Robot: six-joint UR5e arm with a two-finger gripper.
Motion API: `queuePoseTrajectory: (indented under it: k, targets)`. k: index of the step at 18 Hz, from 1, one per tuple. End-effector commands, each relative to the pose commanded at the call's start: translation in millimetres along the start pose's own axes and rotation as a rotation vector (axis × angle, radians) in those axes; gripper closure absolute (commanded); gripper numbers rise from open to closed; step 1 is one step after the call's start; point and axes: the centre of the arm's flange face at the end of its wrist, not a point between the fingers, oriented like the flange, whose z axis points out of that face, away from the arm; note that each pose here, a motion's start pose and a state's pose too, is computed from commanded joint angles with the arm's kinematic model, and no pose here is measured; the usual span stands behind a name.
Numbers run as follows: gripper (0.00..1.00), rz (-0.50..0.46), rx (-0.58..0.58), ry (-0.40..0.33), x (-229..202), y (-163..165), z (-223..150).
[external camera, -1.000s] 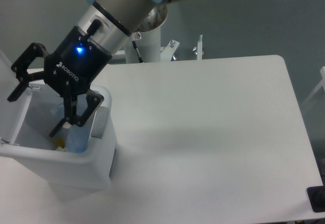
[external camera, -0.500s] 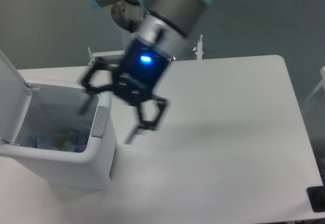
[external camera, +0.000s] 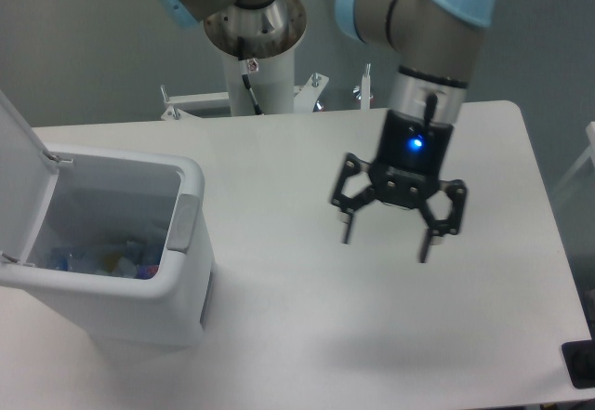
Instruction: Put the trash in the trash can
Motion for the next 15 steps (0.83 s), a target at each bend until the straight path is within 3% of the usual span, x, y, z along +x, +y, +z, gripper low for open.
queuePoseTrajectory:
  k: [4, 9, 15]
  targets:
    - [0.0, 0.077, -0.167, -0.043, -16, 26, 36]
    - [0.0, 0.171, -0.222, -0.044, -12, 35, 43]
    - [0.0, 0.212, -0.263, -0.055, -10, 40, 45]
